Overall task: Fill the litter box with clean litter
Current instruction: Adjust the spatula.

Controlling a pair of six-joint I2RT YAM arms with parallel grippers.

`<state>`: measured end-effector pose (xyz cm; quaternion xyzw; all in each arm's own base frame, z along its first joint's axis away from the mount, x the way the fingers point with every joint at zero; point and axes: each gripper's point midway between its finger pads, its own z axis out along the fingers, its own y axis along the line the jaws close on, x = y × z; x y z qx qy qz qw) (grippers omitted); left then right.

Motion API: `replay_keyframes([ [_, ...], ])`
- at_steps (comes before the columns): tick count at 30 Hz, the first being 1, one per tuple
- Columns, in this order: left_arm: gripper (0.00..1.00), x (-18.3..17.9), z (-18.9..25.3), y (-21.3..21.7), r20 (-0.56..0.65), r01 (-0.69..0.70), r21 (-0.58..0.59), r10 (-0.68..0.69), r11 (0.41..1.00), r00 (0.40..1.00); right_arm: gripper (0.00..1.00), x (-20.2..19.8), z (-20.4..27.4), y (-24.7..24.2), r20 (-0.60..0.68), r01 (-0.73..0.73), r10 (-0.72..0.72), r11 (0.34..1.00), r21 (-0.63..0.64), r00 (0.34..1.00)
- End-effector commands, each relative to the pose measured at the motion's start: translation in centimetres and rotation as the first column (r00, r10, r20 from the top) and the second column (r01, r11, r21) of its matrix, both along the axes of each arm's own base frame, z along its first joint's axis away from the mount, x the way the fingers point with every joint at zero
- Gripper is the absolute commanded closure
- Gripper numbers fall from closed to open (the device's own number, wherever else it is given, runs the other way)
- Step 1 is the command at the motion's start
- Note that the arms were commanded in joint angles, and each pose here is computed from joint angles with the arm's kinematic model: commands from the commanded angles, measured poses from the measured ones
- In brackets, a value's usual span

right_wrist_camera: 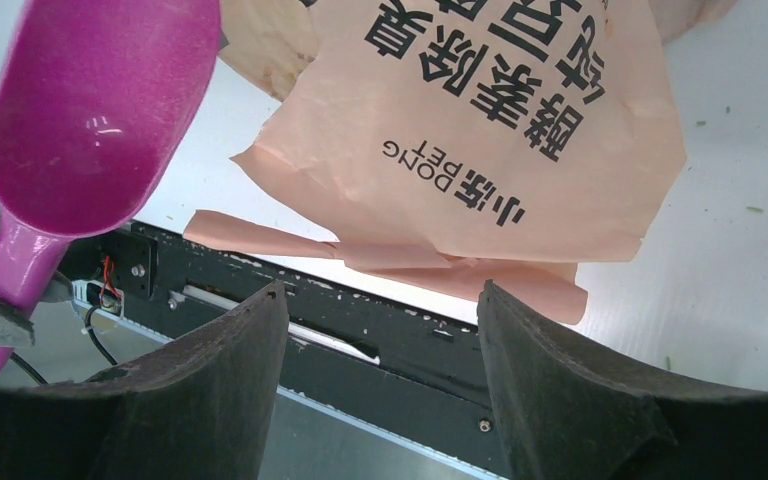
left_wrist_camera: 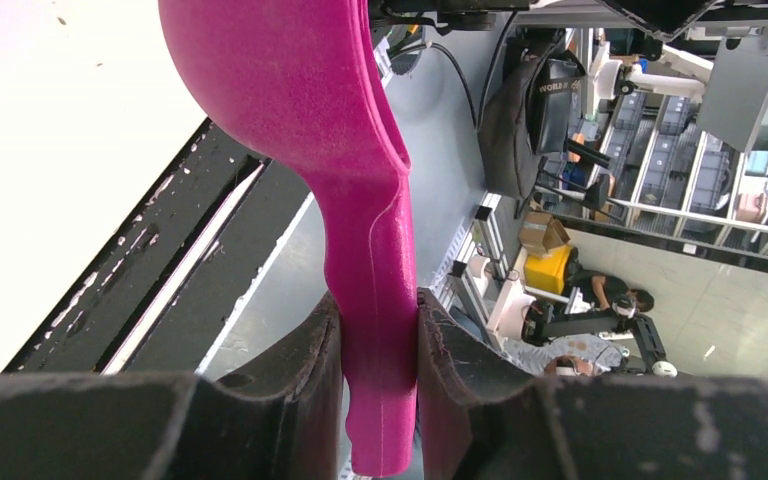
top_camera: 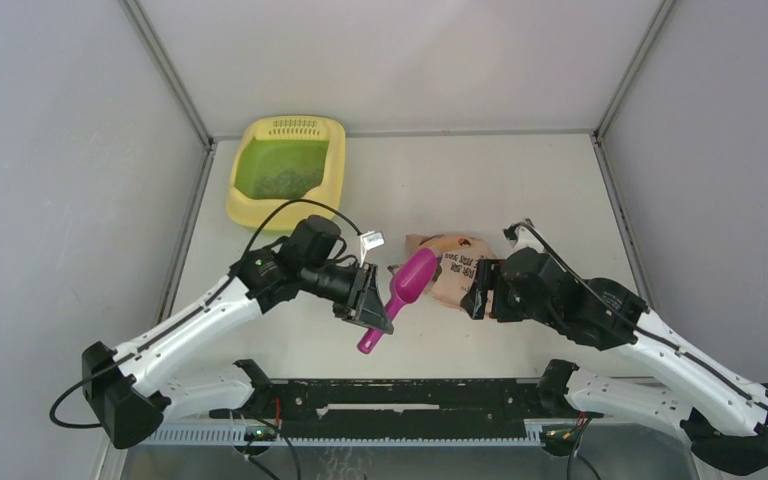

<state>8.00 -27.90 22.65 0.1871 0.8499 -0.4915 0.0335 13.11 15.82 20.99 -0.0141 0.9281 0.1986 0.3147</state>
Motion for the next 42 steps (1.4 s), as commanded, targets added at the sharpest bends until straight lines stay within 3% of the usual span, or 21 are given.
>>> replay_keyframes([
  [1, 0.99, -0.4, 0.9, -0.3, -0.040, 0.049, -0.022, -0.050, 0.999, 0.998, 0.24, 0.3, 1.8, -0.2, 0.046, 0.004, -0.005, 0.999, 0.032, 0.999],
  [8, 0.99, -0.7, -0.9, -0.1, -0.078, 0.067, 0.019, -0.065, 0.998, 0.995, 0.24, 0.4, 2.2, 0.2, 0.063, -0.022, 0.019, 0.999, 0.047, 0.998],
  [12, 0.99, -1.9, 2.1, 0.7, -0.040, 0.042, -0.074, -0.045, 0.996, 0.998, 0.23, 0.1, 3.8, 3.2, 0.098, -0.151, 0.138, 0.979, 0.136, 0.986],
  [17, 0.99, -4.7, 4.5, 2.7, -0.049, 0.025, -0.173, -0.034, 0.985, 0.998, 0.23, -0.9, 6.6, 7.5, 0.164, -0.340, 0.304, 0.900, 0.273, 0.938],
  [21, 0.98, -6.3, 5.5, 4.1, -0.042, 0.017, -0.226, -0.027, 0.974, 0.999, 0.23, -0.7, 8.4, 9.3, 0.212, -0.412, 0.361, 0.861, 0.300, 0.908],
  [30, 0.98, -7.0, 4.6, 4.6, -0.046, 0.024, -0.244, -0.037, 0.969, 0.998, 0.23, -1.8, 12.6, 12.3, 0.328, -0.552, 0.447, 0.720, 0.420, 0.832],
  [42, 0.98, -7.4, 6.2, 4.4, -0.034, 0.060, -0.289, -0.073, 0.956, 0.997, 0.31, -0.1, 10.8, 13.1, 0.272, -0.545, 0.472, 0.730, 0.412, 0.839],
])
